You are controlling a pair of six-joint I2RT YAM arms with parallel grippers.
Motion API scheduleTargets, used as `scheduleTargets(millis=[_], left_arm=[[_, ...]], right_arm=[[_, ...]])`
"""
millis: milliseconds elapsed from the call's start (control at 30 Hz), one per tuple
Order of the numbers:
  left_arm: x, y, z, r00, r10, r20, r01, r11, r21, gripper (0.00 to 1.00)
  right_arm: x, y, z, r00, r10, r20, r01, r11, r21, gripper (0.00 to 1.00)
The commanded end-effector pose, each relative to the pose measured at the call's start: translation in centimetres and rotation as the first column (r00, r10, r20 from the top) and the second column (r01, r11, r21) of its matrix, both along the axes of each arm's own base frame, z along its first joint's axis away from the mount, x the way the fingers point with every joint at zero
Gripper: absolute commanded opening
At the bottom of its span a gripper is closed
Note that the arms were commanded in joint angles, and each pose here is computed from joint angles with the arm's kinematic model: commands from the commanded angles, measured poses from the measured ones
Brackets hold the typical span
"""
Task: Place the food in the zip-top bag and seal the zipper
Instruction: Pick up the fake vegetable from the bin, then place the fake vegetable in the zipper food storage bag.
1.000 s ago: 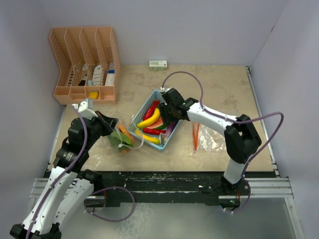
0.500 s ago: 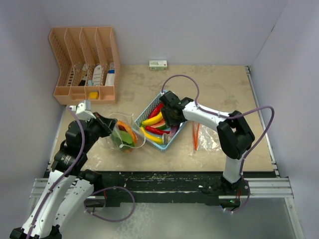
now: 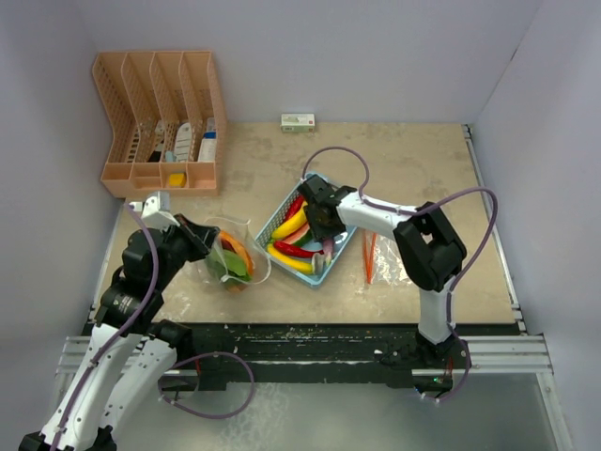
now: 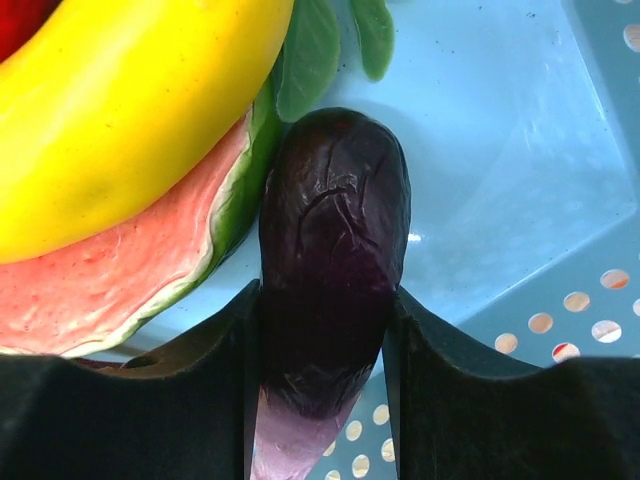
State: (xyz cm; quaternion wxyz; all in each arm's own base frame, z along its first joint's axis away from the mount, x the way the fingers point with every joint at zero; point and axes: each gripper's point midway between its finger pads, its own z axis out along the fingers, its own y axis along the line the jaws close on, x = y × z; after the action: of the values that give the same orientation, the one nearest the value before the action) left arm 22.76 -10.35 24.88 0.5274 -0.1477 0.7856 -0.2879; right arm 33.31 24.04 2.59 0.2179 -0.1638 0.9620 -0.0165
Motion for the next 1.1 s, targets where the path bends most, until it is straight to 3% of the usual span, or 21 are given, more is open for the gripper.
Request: scheduleTargets(millis=[0,200,333,467,600,767,933,1067], left_arm=[[0.4,0.1,3.6,0.993,0.007,0.114,-0.005,1.0,-0.017,0.0],[0.6,0.0,3.3,0.995,0.001,0.103,0.001,1.0,-0.016,0.0],[0.8,-0.3,3.1,0.996,-0.004,0.092,0.007,1.0,-0.028,0.0],[1.4,-0.9,3.1,0.996,-0.014,0.087,0.019,0.998,-0.053,0.0],[2.6,-1.5,2.2,0.998,-0.019,0.066,0.023,0.998,-0.058,0.0],[3.7,-2.2,1.7,0.998,-0.035,0.043,0.038,0.998,-0.057,0.0],[4.2,-2.0,1.1,0.999,-0.013,0.041,0.015,0.998,-0.055,0.0],[4.4,-2.3,0.4,0.999,-0.021,0.027,0.022,0.998,-0.063,0.0]], right_arm=[[1.9,0.6,4.9,0.993,-0.031,0.114,0.025,0.998,0.054,0.21],[3.2,1.3,12.4,0.962,-0.043,0.27,-0.003,0.986,0.169,0.08],[3.3,2.2,18.2,0.907,-0.017,0.42,-0.111,0.954,0.279,0.02],[1.0,5.7,24.7,0.814,0.045,0.579,-0.369,0.81,0.456,0.02],[-3.7,9.3,28.7,0.731,0.12,0.672,-0.574,0.642,0.508,0.02],[-8.8,12.3,27.8,0.7,0.268,0.662,-0.692,0.481,0.538,0.02],[-11.8,13.2,26.3,0.712,0.368,0.597,-0.702,0.368,0.61,0.03],[-12.9,14.2,25.1,0.727,0.444,0.523,-0.676,0.33,0.659,0.03]])
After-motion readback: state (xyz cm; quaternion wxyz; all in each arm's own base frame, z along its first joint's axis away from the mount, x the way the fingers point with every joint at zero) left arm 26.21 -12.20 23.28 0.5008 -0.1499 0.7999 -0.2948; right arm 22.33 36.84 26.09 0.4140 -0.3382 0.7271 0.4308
